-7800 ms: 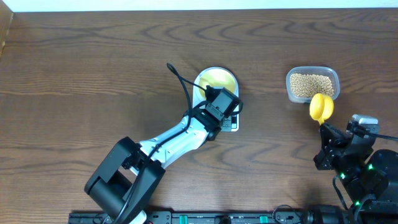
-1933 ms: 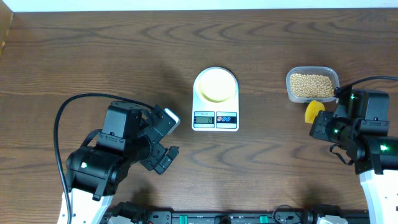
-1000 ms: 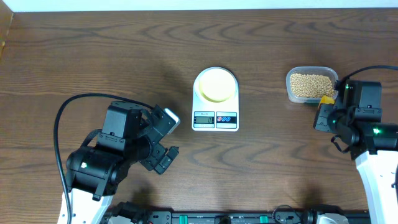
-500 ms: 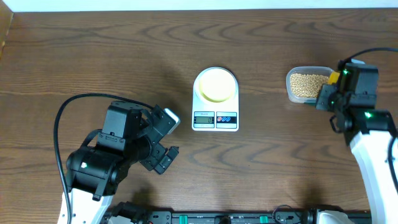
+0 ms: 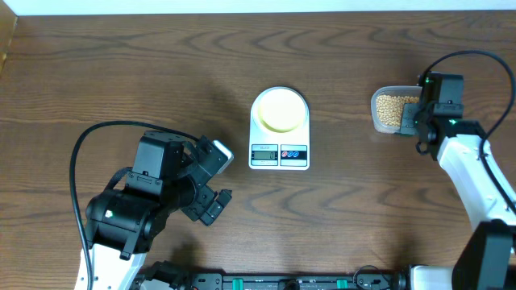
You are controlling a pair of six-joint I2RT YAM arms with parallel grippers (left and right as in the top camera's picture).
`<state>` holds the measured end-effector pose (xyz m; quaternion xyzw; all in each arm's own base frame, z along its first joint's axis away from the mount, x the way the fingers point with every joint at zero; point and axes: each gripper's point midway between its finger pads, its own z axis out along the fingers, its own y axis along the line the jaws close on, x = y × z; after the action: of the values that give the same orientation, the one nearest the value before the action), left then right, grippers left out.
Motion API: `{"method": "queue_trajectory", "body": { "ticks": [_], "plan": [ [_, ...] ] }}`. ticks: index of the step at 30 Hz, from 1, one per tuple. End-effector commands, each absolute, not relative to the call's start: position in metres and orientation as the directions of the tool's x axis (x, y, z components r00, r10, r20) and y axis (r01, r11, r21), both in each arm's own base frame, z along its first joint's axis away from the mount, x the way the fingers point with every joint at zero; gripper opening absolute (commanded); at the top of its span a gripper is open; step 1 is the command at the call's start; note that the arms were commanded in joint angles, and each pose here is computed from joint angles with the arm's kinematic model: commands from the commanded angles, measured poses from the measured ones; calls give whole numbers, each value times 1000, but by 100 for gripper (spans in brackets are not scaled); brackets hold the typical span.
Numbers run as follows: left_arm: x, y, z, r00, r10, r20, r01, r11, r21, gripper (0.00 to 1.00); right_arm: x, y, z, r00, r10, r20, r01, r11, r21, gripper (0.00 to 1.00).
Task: Scoop item into bowl and weigh 50g on scale
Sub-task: 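Lower the scoop into the soybeans with the right gripper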
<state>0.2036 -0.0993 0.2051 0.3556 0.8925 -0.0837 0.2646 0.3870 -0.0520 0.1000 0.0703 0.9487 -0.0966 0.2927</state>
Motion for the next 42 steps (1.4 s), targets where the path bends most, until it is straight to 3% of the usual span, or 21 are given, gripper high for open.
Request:
{"method": "queue_trajectory", "body": {
  "ticks": [1, 14, 32, 42],
  "plan": [
    [208, -98, 216, -593, 587, -551, 674, 736, 59, 98, 391, -43, 89, -843, 20, -538, 138, 974, -179, 1],
    [208, -98, 216, -593, 587, -551, 674, 736, 59, 98, 389, -2, 75, -867, 4, -499, 20, 999, -26, 1],
    [208, -98, 216, -593, 587, -551, 674, 736, 59, 98, 366, -13, 69, -882, 303, -361, 193, 931, 310, 1],
    [208, -98, 216, -593, 587, -551, 674, 736, 59, 98, 357, -8, 66, -880, 377, -289, 268, 896, 353, 1]
  ]
}}
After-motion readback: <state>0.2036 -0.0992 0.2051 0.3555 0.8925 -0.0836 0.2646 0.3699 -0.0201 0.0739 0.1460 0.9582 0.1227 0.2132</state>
